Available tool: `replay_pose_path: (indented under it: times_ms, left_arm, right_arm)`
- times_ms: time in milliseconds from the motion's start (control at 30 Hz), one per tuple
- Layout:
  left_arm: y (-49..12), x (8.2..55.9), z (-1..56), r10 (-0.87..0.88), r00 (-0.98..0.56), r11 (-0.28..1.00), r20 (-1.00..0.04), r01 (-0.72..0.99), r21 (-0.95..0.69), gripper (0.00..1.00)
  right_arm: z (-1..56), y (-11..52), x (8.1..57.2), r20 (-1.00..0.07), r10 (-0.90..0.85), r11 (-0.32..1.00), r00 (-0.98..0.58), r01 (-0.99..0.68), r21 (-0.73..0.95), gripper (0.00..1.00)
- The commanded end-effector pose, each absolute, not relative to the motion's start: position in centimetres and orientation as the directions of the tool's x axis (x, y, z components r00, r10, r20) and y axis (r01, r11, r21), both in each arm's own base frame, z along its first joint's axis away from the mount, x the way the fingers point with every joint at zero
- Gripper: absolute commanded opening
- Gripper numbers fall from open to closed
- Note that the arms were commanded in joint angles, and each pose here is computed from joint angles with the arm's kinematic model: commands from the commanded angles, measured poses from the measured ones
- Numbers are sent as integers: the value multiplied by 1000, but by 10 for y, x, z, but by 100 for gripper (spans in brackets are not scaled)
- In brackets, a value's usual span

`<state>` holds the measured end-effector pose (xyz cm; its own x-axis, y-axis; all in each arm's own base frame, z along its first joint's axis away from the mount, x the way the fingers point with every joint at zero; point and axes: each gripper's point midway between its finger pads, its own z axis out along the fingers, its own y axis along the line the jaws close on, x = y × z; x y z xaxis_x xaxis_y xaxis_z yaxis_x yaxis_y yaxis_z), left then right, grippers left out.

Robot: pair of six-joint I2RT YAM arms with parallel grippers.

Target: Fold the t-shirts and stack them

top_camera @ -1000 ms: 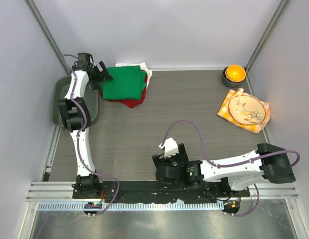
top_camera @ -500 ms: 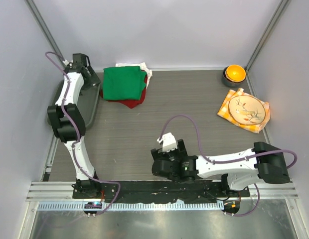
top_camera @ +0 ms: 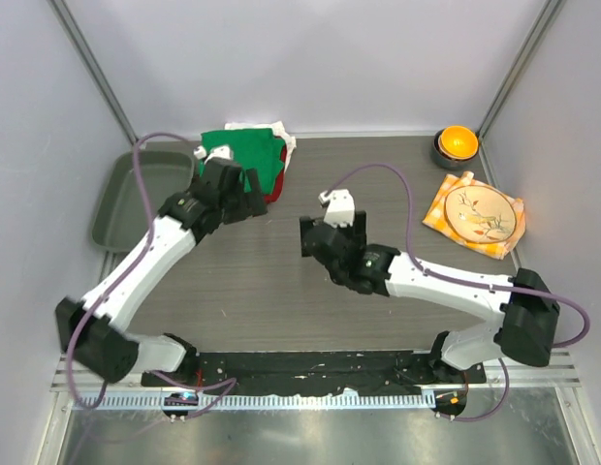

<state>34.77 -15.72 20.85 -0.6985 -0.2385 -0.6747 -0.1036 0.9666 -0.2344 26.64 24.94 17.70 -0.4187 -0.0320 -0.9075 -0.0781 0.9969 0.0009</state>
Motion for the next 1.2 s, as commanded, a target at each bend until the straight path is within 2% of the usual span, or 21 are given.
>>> replay_pose_path:
  times_ms: [0,33,67,133,200,233,267,467,867,1167]
  left_arm:
    - [-141,309,232,-330,-595,940,-732,-133,-315,100]
    - [-137,296,218,-319,-614,944,-722,-138,-299,100]
    - [-133,285,230,-349,-581,932,-735,-133,-338,100]
    - [-129,267,216,-353,-598,930,-720,-136,-342,100]
    - [-122,253,220,-386,-574,915,-722,-142,-377,100]
    - [-118,245,209,-380,-591,918,-711,-148,-367,100]
    - [-116,240,207,-383,-592,916,-709,-148,-372,100]
    - [-98,217,199,-421,-560,901,-714,-170,-399,100]
    - [-96,221,198,-420,-536,903,-732,-169,-395,100]
    - [-100,222,205,-429,-530,896,-731,-150,-418,100]
  right_arm:
    - [215,313,307,-908,-4,961,-419,-251,112,100]
    - [218,316,322,-902,13,957,-433,-256,136,100]
    - [234,334,333,-903,30,939,-429,-299,173,100]
    - [208,367,344,-859,-10,893,-511,-391,222,100]
    - [224,387,365,-851,35,857,-524,-422,294,100]
    - [201,402,371,-822,8,836,-570,-448,318,100]
    - [217,412,383,-826,38,804,-563,-473,360,100]
    - [208,456,419,-797,38,707,-603,-547,448,100]
    - [231,475,481,-764,312,495,-564,-590,638,100]
    - [237,467,541,-743,452,477,-494,-570,669,100]
